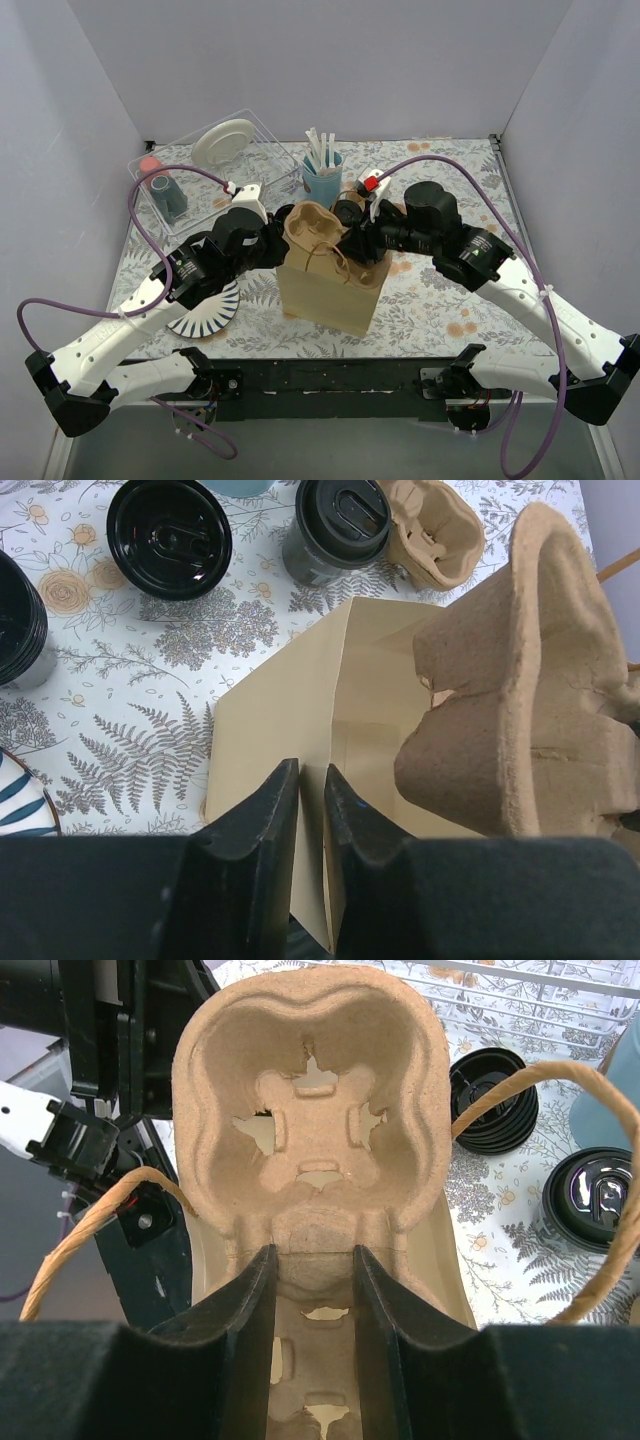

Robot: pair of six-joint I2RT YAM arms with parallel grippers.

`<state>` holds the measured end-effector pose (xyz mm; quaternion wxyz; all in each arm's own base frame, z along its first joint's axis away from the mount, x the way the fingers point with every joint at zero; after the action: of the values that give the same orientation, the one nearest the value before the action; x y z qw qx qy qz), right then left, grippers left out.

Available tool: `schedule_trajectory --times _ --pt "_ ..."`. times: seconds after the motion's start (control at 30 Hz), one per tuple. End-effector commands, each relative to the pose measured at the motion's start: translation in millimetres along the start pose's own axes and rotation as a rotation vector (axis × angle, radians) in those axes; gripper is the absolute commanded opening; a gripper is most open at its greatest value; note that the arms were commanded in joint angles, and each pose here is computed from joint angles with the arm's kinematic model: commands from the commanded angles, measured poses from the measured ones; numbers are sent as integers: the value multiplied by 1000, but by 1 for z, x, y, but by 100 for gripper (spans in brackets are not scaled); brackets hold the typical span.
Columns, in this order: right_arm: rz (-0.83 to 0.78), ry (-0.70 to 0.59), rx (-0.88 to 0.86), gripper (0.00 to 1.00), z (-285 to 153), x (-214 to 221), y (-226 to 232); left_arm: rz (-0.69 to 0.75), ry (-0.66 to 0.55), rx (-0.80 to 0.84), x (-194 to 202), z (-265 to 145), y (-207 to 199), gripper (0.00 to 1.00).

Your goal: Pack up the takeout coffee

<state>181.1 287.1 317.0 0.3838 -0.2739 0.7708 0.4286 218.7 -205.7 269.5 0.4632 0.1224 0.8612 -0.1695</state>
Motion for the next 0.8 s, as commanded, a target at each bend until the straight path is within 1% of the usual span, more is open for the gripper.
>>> schedule_trajectory --times 0.0,0.03,0.1,0.13,0.3,0.4,0.5,0.77 --pt "-47 4 6 25 -5 -3 1 -10 -55 19 -21 -11 -3 17" --pt "-50 7 19 25 -5 -2 -1 -9 -53 19 -21 -11 -3 22" --pt "-57 13 34 25 -6 0 -3 -11 -60 18 -24 -13 -3 28" --pt "-58 22 39 25 -7 2 -4 -15 -69 14 -27 -15 -2 33" --pt "-61 24 34 25 -6 1 -4 -30 -106 4 -44 -28 -1 42" --pt "-58 28 34 25 -5 2 -4 -37 -121 -33 -49 -35 6 48" --pt "-56 35 38 25 -4 3 -5 -45 -132 -61 -54 -42 12 53" --pt "-72 44 67 25 -7 2 -9 -63 -150 -111 -56 -48 22 57"
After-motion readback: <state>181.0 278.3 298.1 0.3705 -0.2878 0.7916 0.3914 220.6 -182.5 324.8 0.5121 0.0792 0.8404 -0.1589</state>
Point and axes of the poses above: each gripper's point midway between its finger pads, its own z axis out along the fingers, its own y axis along the line the jaws close on, x = y × z, the point moved 1 cm from there along -z, back along the fingers, and after that the axes turned 15 degrees about z, right-handed, at the moved point
